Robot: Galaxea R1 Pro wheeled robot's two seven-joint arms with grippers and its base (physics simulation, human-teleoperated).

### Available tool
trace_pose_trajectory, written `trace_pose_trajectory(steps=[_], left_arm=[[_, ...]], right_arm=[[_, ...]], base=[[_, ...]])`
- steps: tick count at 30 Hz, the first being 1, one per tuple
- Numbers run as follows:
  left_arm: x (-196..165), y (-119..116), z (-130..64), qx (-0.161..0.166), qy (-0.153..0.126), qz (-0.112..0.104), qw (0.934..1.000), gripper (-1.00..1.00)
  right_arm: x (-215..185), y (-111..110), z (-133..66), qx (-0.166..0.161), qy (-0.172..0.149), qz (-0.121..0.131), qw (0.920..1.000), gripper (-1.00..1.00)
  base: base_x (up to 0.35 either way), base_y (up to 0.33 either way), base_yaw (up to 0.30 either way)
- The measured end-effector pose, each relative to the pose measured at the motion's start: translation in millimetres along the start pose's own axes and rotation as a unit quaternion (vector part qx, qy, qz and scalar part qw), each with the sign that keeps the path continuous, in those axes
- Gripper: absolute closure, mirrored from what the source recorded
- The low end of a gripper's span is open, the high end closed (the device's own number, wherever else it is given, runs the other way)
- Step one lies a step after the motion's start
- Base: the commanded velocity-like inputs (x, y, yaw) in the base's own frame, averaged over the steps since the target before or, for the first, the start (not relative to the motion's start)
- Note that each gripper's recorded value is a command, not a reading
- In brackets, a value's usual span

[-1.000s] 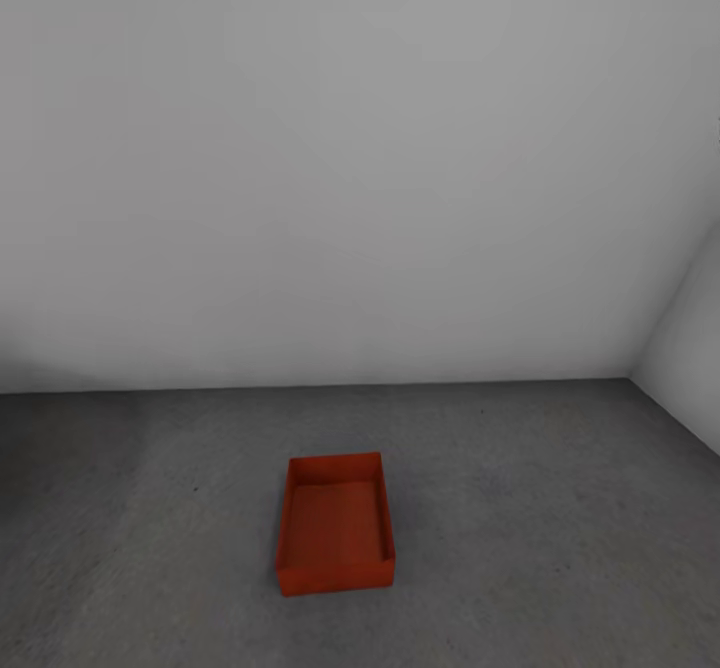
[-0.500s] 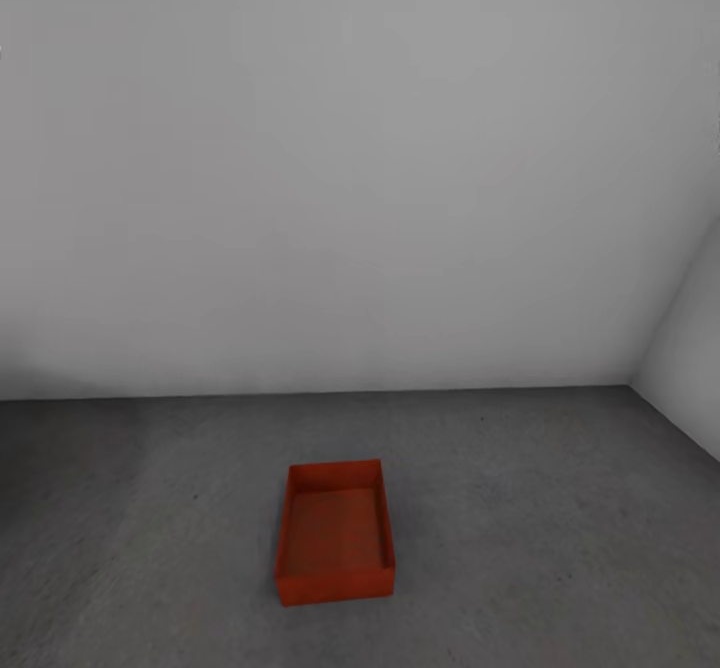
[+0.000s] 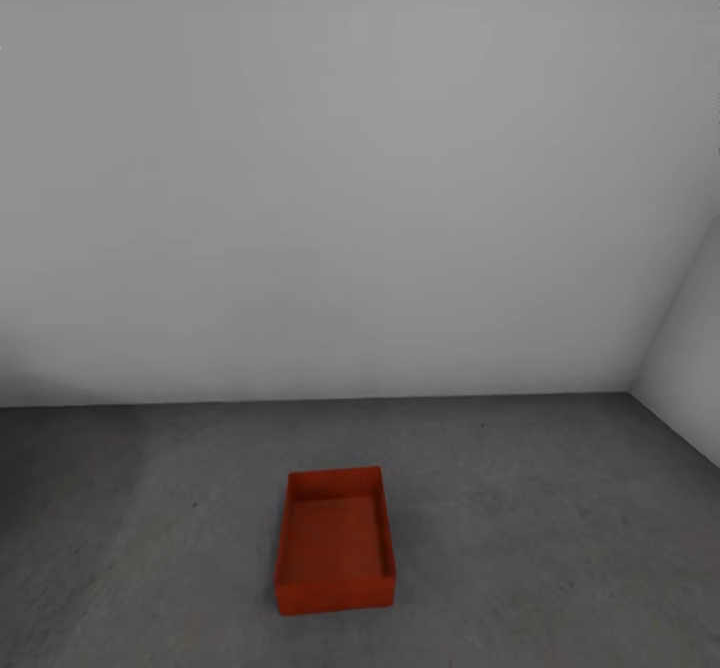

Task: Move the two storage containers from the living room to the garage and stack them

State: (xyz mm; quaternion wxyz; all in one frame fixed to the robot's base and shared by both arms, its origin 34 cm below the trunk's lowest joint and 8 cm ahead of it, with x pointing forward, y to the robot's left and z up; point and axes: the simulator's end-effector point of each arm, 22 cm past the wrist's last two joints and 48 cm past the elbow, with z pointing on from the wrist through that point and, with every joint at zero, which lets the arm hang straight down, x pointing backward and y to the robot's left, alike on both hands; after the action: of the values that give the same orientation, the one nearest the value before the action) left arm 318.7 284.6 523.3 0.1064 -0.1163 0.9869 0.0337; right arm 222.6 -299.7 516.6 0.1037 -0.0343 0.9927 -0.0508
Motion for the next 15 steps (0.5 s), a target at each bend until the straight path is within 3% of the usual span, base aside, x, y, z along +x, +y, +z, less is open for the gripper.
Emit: trace_pose_trajectory(steps=[15], left_arm=[[6.7,1.9,-2.9,0.001,-0.005,0.001,1.0,-1.0]], right_arm=[[-9.6,-0.8,-0.2,0.001,-0.012,0.005,0.9999,-1.0]], base=[[0.0,0.0,0.0]])
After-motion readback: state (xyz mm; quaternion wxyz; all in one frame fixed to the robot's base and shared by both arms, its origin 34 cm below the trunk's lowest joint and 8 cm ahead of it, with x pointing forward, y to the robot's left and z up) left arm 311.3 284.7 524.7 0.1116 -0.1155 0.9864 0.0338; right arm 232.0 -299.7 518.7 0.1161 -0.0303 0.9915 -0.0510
